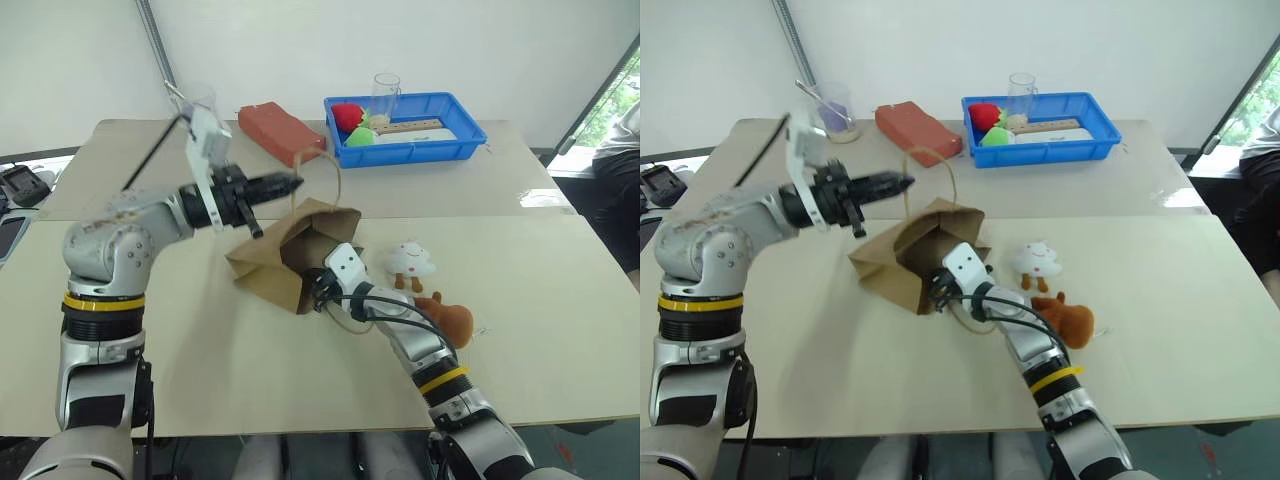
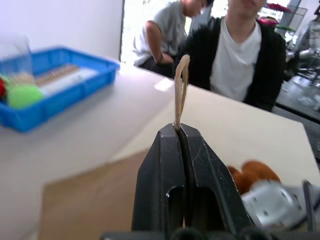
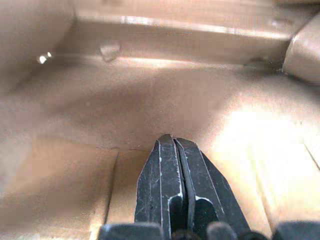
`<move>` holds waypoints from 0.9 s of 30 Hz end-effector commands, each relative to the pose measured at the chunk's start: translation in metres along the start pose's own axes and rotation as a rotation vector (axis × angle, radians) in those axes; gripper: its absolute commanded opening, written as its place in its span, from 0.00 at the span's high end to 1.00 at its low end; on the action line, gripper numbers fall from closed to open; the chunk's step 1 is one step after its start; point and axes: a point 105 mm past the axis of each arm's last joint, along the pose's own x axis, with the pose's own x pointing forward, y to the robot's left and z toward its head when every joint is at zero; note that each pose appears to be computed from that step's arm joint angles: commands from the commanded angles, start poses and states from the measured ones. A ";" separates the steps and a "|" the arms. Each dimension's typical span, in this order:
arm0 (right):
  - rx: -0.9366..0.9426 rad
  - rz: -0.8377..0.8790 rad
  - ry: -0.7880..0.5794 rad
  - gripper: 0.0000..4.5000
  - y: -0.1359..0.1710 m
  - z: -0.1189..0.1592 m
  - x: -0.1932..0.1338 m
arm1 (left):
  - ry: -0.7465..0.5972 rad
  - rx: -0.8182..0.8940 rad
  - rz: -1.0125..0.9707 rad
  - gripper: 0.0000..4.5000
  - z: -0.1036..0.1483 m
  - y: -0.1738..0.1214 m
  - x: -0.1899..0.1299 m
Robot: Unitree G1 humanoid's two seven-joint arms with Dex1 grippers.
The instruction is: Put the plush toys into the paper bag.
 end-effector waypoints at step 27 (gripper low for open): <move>-0.062 0.148 -0.034 0.65 -0.005 0.043 -0.057 | 0.033 0.181 -0.163 1.00 -0.029 -0.061 0.002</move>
